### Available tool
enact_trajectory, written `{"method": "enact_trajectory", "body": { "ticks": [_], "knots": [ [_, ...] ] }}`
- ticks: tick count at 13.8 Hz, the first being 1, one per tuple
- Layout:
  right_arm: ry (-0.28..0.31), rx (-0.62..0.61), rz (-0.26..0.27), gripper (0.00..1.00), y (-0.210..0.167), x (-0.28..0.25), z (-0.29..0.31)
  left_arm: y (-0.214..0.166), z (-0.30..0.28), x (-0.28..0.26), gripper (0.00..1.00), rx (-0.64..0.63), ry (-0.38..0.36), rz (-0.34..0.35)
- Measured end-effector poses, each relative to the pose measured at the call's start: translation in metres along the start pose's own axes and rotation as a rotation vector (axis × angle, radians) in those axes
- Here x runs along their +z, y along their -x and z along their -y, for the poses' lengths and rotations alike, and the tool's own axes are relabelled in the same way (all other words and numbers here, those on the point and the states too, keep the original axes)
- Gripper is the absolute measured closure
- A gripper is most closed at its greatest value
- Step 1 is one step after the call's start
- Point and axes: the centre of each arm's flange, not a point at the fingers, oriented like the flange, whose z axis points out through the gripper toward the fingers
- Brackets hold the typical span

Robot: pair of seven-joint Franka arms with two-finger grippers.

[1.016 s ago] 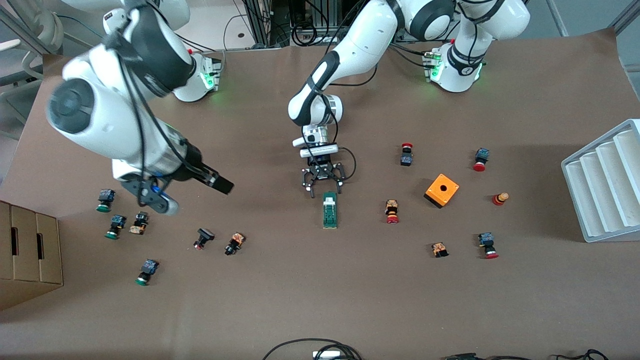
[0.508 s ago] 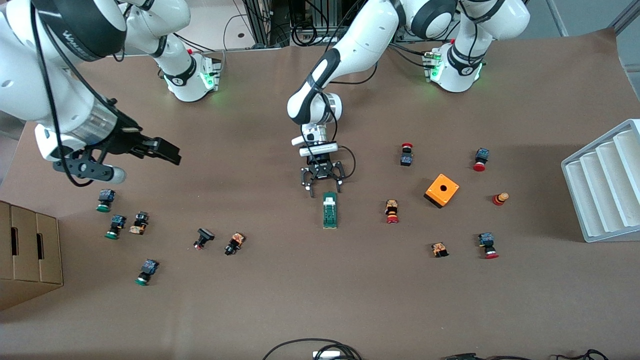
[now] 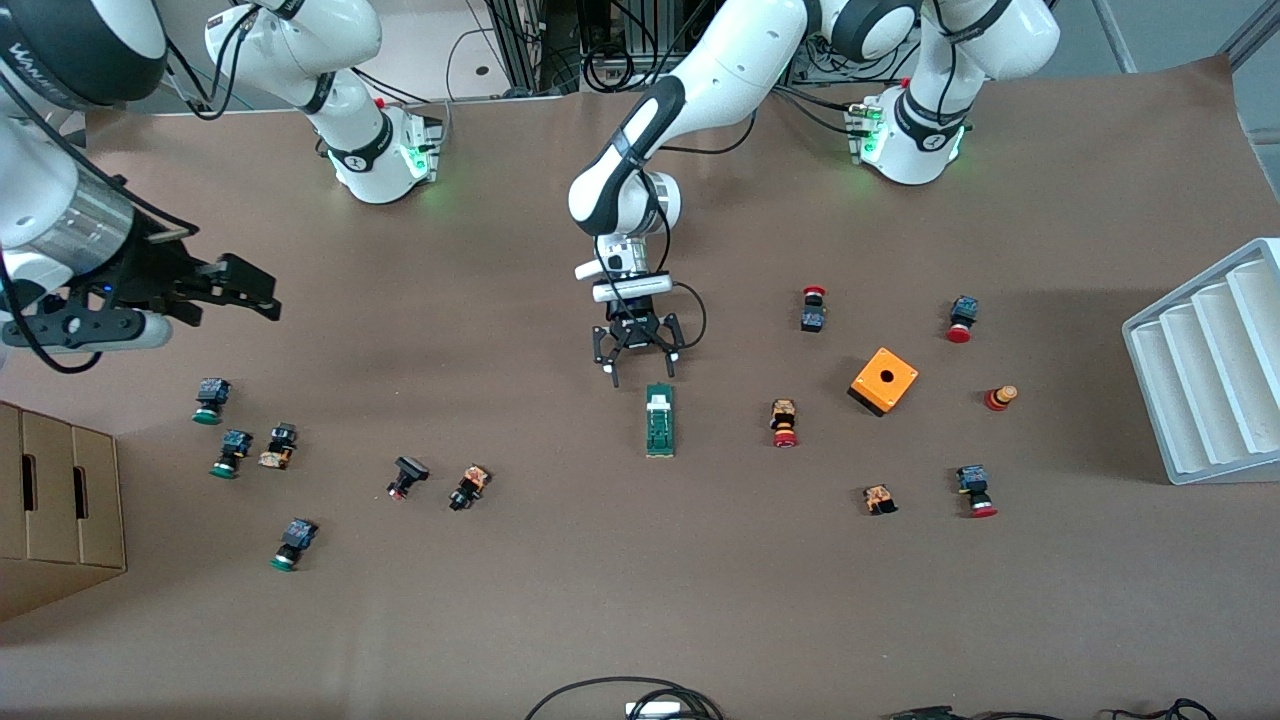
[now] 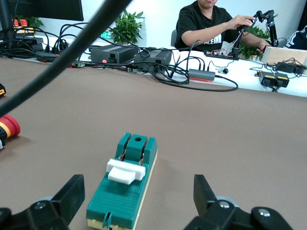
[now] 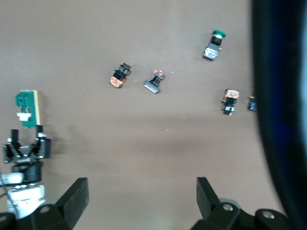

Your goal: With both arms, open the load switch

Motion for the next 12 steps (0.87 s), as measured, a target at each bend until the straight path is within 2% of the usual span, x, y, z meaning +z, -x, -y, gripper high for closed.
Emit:
{"method": "enact_trajectory", "body": {
  "ticks": [3,7,12],
  "knots": [
    [0.028,-0.018,0.007,0.0,0.004,0.004,-0.007,-0.024,-0.011,-0.008,0.0,-0.039,0.009,-0.005],
    [0.035,-0.055,0.008,0.0,0.004,0.006,-0.007,-0.061,-0.025,-0.019,0.0,-0.067,0.02,-0.01],
    [0.031,-0.112,-0.014,0.0,0.008,-0.009,-0.062,-0.114,-0.036,-0.034,0.0,-0.036,-0.021,0.026]
  ]
}}
